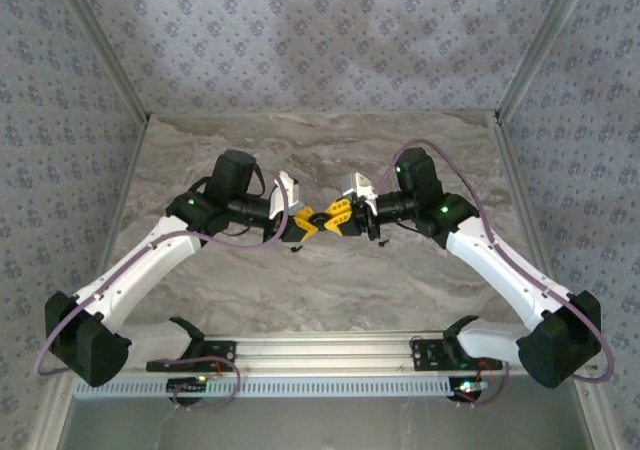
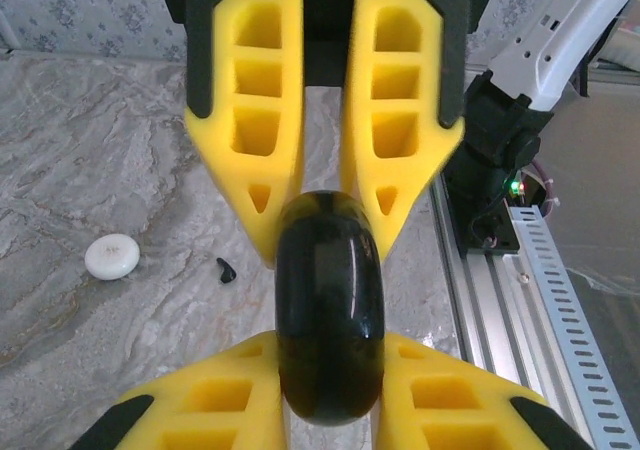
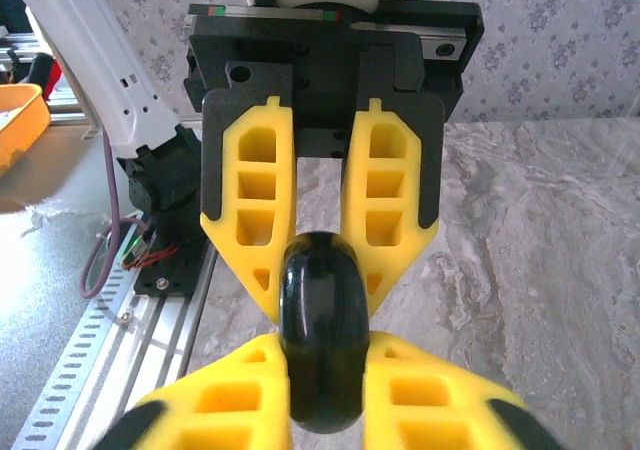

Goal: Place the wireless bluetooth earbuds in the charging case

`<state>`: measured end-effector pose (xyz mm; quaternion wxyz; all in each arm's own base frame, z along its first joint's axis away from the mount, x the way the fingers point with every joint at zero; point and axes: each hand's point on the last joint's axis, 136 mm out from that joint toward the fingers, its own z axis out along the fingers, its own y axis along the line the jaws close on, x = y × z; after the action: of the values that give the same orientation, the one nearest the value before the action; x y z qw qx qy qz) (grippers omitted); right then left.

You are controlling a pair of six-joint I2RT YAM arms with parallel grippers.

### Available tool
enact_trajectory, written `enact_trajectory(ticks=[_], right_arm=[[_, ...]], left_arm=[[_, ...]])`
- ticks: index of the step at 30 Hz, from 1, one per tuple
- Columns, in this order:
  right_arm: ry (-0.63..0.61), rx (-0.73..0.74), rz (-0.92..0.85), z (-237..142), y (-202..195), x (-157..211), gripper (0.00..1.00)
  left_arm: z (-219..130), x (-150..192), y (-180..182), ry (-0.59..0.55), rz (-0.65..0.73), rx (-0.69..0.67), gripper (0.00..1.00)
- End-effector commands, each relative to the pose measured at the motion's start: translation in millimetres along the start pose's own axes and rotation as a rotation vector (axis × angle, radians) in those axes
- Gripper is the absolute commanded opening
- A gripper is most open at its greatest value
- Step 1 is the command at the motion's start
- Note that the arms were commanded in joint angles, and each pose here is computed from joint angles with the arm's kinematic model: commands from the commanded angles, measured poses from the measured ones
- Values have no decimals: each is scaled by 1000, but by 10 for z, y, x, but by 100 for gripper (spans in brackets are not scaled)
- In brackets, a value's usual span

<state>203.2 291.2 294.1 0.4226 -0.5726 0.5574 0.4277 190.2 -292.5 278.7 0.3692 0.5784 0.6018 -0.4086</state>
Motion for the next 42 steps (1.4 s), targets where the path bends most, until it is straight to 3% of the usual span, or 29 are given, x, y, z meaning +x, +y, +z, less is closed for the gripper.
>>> enact_trajectory(ticks=[1, 4, 8, 15, 27, 35, 42], right_arm=[[-12, 50, -24, -30, -74, -129, 35], [-7, 119, -10, -57, -198, -133, 44], [-5, 198, 1, -116, -349, -130, 48], [-30, 270, 21, -239, -476, -156, 49], [-51, 268, 52, -267, -447, -166, 51], [55, 387, 340, -359, -623, 163, 57], [148, 360, 229, -284, -568, 381, 57]], left_arm=[[-49, -89, -88, -29, 29, 19, 22], [-51, -86, -102, -27, 34, 24, 22], [-51, -67, -114, -20, 34, 27, 21], [-53, -53, -120, -18, 35, 27, 20], [-57, -31, -9, -41, 15, -7, 19], [-200, 168, 396, -136, -121, -162, 17], [-448, 472, 724, -172, -261, -387, 16]])
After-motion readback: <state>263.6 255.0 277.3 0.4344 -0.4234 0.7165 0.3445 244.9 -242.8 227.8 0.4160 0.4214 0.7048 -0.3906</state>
